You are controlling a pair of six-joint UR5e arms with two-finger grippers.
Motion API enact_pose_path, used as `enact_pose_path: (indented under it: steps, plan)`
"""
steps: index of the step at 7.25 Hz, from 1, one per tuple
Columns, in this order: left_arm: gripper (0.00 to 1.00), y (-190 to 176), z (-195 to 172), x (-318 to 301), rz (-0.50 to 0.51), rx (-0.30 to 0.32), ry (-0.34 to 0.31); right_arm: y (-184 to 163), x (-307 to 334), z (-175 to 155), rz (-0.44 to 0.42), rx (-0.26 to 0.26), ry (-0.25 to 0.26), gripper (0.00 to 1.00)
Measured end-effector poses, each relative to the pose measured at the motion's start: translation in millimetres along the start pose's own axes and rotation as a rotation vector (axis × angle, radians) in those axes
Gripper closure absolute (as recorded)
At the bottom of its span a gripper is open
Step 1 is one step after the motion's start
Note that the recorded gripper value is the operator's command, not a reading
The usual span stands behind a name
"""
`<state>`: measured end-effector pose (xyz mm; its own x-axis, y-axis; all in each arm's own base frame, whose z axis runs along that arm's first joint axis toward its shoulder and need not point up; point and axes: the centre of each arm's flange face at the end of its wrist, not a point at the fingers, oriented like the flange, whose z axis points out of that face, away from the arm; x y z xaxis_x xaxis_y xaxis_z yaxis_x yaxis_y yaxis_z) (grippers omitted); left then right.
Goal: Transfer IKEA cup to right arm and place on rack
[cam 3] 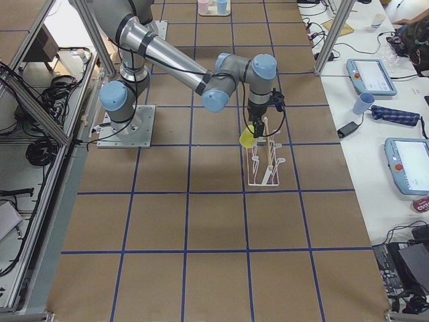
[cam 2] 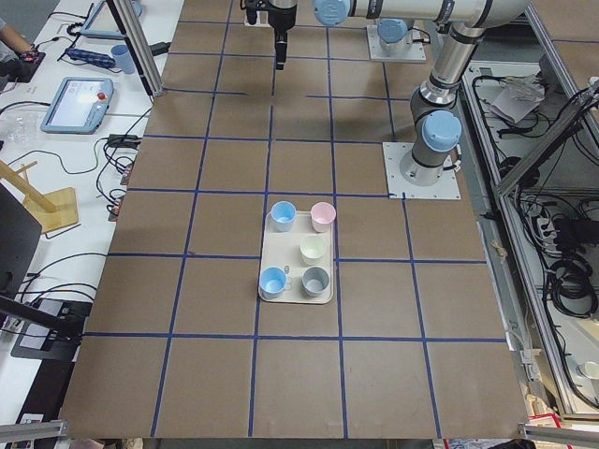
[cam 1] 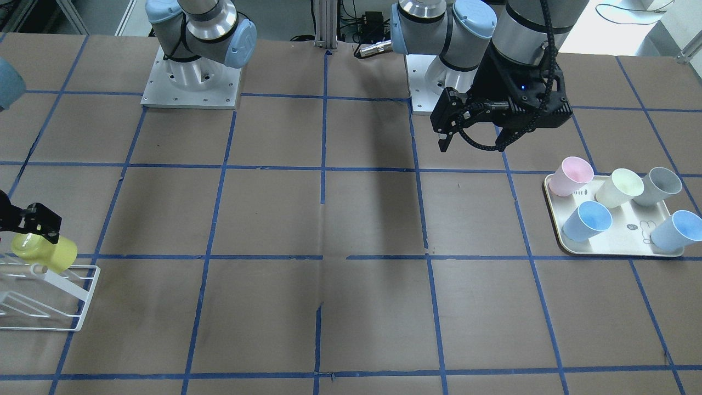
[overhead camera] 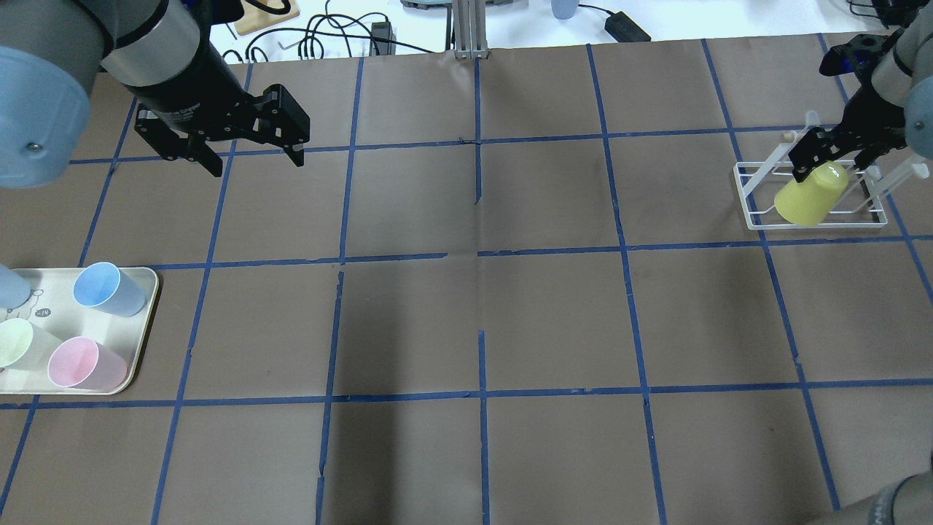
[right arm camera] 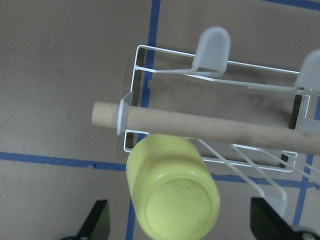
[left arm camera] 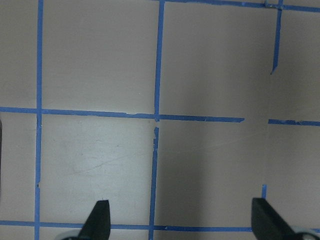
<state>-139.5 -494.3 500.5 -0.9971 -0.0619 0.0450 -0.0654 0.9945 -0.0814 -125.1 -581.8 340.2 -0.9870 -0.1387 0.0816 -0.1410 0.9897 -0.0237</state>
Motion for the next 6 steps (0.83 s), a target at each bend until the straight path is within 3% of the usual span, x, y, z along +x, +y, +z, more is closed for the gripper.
enact_pose_path:
  steps: [2,4,6]
  plan:
    - [0.0,0.2,0.3,0.0,0.0,-0.001,0.0,27.1,-21.4,-59.3,0.002,0.013,-0.016,0.0]
    - [0.0,0.4,0.4,0.4,0.002,-0.001,0.0,66.3,-76.3,-122.9,0.112,0.016,-0.116,0.0]
    - [0.0,0.4,0.5,0.4,0.002,-0.001,-0.001,88.7,-159.5,-160.4,0.147,0.007,-0.149,0.0]
